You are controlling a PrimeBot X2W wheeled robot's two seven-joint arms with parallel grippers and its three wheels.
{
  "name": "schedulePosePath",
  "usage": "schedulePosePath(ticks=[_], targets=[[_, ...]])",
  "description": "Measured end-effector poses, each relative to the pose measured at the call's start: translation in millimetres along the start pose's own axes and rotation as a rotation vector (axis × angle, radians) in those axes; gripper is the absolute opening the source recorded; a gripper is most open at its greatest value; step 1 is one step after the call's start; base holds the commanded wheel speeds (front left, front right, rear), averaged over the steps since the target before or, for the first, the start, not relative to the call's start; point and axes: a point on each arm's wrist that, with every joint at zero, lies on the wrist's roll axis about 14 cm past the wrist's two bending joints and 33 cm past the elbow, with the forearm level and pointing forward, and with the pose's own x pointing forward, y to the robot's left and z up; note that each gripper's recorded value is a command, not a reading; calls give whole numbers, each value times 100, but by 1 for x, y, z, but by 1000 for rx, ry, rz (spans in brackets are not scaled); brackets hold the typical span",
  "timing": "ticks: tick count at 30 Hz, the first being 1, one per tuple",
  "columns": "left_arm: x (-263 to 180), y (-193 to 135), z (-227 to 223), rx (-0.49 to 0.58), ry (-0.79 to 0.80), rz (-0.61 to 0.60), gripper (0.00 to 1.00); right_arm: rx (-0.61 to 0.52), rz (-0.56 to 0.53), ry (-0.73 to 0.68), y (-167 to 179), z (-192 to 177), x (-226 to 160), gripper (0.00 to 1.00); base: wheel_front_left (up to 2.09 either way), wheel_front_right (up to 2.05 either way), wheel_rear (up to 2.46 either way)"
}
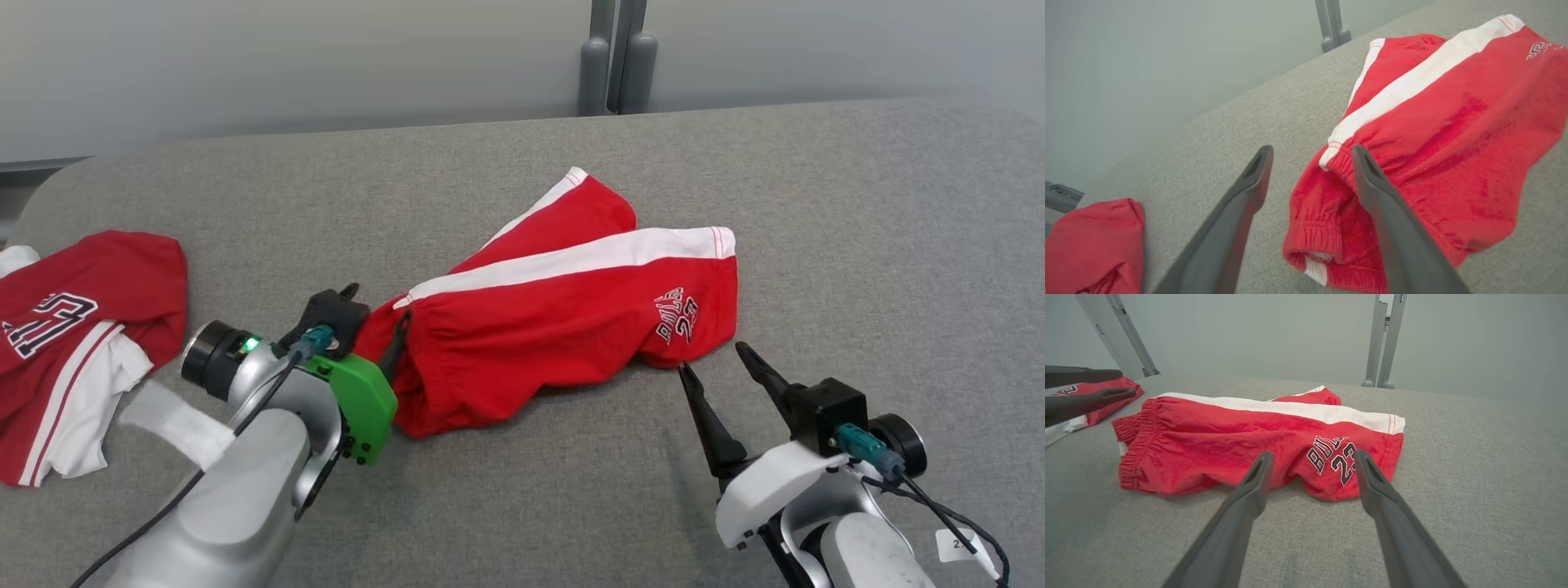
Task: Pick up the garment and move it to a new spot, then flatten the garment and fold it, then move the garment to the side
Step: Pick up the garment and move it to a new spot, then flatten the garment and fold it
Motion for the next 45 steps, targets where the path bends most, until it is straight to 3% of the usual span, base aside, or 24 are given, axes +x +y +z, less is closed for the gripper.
schedulePosePath(ticks=[6,13,19,31,45], targets=[[-16,20,16,-103,-151,100,100,30,-58,-53,-18,12,-9,100,0,0,0],[-52,60,38,-327,-343,321,100,129,-139,-86,-42,15,-21,100,0,0,0],[-99,76,57,-411,-499,461,100,143,-182,-115,-56,22,-25,100,0,0,0],[-139,54,43,-347,-523,442,100,173,-216,-205,-64,31,-36,100,0,0,0],[-148,21,-2,-325,-387,384,100,5,-229,-135,-64,20,-55,100,0,0,0]])
